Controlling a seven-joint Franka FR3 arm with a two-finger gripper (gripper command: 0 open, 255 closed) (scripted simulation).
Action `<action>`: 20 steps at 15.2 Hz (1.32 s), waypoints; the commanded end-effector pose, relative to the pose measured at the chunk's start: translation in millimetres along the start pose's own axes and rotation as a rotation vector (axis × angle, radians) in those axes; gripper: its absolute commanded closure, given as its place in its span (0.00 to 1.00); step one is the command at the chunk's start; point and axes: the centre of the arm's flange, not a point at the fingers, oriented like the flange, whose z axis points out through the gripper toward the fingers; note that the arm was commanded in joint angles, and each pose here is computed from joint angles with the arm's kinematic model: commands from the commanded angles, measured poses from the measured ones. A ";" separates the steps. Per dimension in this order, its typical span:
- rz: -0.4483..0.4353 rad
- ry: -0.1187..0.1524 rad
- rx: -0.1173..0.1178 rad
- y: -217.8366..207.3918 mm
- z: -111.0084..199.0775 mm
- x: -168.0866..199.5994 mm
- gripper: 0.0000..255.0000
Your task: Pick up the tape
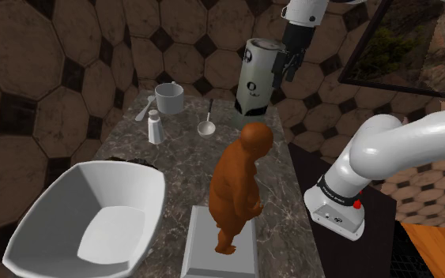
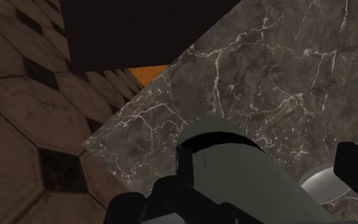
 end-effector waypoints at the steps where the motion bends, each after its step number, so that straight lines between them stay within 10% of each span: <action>1: 0.000 0.000 0.000 0.0 0.0 0.0 0.00; 20: 0.018 -0.075 -0.026 -226.3 75.8 99.5 0.00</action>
